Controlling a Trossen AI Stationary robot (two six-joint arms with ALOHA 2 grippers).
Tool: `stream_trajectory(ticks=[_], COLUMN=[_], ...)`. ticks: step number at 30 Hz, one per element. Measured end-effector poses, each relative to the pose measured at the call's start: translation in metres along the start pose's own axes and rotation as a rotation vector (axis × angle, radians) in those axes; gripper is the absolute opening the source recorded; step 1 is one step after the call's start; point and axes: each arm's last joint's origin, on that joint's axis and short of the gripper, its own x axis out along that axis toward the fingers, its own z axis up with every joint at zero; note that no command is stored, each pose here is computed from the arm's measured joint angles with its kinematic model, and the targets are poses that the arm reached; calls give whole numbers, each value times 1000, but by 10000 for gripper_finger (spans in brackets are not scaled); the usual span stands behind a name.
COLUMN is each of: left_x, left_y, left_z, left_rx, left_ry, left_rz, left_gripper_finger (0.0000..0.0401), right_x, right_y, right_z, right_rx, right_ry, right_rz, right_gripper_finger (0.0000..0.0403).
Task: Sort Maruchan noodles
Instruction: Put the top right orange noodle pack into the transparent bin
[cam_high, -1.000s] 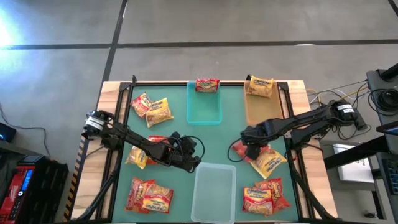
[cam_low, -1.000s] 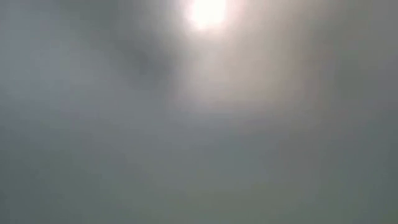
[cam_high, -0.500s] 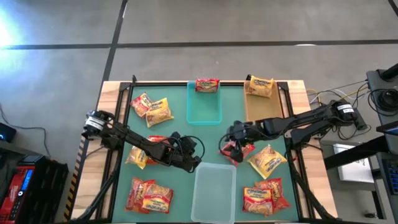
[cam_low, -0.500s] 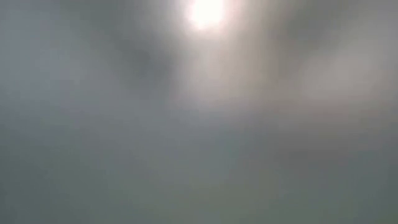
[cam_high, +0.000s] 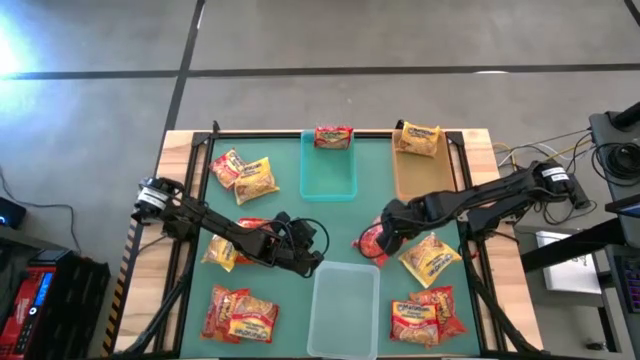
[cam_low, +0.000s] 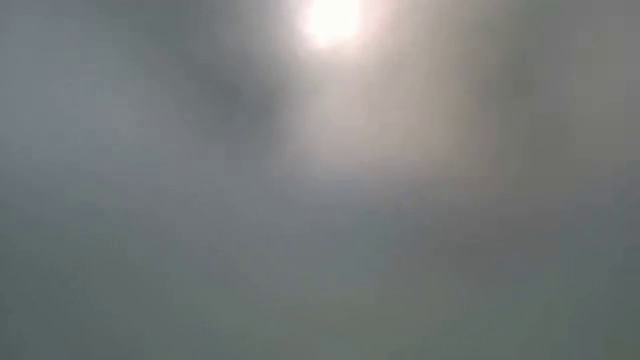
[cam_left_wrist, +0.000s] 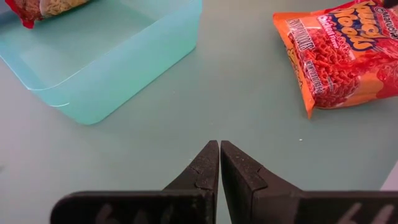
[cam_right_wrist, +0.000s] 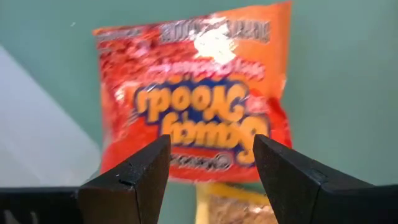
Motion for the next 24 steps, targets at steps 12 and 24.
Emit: stream_trajectory(ticks=[12,24], left_x=[0,0], left_y=[0,0], left_z=[0,0], left_rx=[0,5], left_ry=[0,1], left_rz=[0,1], left_gripper_finger=[0,0], right_x=[30,57], right_y=[-11,17], right_z=[-7,14], right_rx=[-79,-538], right_ry=[31,-150], right_rz=[-118,42], right_gripper_finger=[219,219])
